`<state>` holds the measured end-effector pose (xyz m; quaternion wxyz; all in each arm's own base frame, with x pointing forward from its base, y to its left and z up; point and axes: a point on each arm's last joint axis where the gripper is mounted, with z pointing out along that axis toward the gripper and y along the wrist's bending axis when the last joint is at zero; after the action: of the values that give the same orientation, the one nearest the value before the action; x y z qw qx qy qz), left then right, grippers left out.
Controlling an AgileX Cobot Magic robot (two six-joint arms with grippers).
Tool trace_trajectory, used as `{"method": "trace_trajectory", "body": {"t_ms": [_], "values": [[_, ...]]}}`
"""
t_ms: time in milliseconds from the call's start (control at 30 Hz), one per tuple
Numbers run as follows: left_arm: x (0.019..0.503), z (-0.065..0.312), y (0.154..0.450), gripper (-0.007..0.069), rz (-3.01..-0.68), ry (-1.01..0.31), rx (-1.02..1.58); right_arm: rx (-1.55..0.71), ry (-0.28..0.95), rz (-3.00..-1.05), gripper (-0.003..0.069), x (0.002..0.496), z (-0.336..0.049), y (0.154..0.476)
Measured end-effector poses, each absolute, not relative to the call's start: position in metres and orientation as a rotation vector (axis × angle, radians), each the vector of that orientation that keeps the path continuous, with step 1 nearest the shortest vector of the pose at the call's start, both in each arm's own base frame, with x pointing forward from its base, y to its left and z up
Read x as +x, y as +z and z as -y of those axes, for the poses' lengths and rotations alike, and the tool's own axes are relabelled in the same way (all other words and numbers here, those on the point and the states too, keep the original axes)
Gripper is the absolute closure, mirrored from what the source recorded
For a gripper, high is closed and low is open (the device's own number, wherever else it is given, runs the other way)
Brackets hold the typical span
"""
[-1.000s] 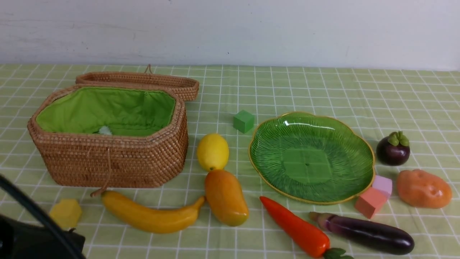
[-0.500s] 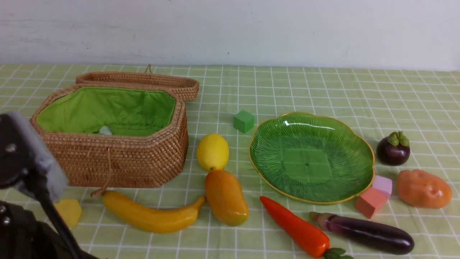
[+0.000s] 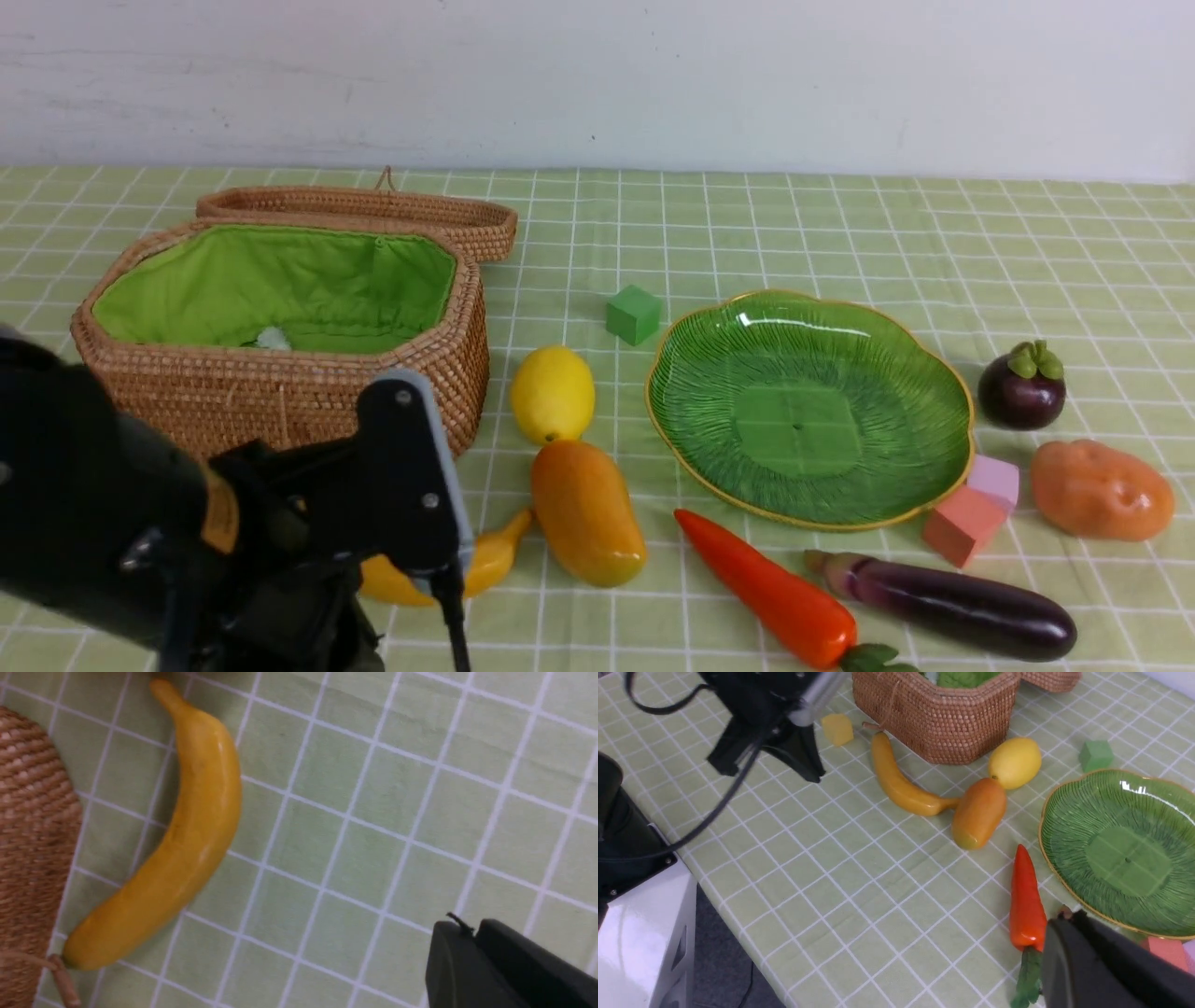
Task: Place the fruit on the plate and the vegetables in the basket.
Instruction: Use the left arm to grab a banana and put it into the right plate
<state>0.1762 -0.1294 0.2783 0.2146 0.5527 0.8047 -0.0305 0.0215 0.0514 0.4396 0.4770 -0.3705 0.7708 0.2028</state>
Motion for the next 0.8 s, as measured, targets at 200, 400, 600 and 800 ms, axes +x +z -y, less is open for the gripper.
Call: {"method": "trace_trajectory", "body": {"t_ms": [200, 400, 600, 800], "values": [[0.205, 0.139, 0.25, 0.0288, -2.219, 0.069, 1.6, -0.922, 0.486, -1.852, 0.0655, 0.015, -0.049, 0.44], [0.231, 0.141, 0.225, 0.0167, -2.224, 0.119, 1.587, -0.923, 0.477, -1.852, 0.0654, 0.014, -0.049, 0.44], [0.248, 0.135, 0.21, 0.019, -2.221, 0.137, 1.594, -0.923, 0.477, -1.851, 0.0648, 0.014, -0.049, 0.44], [0.253, 0.14, 0.212, 0.0196, -2.123, 0.124, 1.6, -0.923, 0.477, -1.851, 0.0645, 0.014, -0.049, 0.44]]}}
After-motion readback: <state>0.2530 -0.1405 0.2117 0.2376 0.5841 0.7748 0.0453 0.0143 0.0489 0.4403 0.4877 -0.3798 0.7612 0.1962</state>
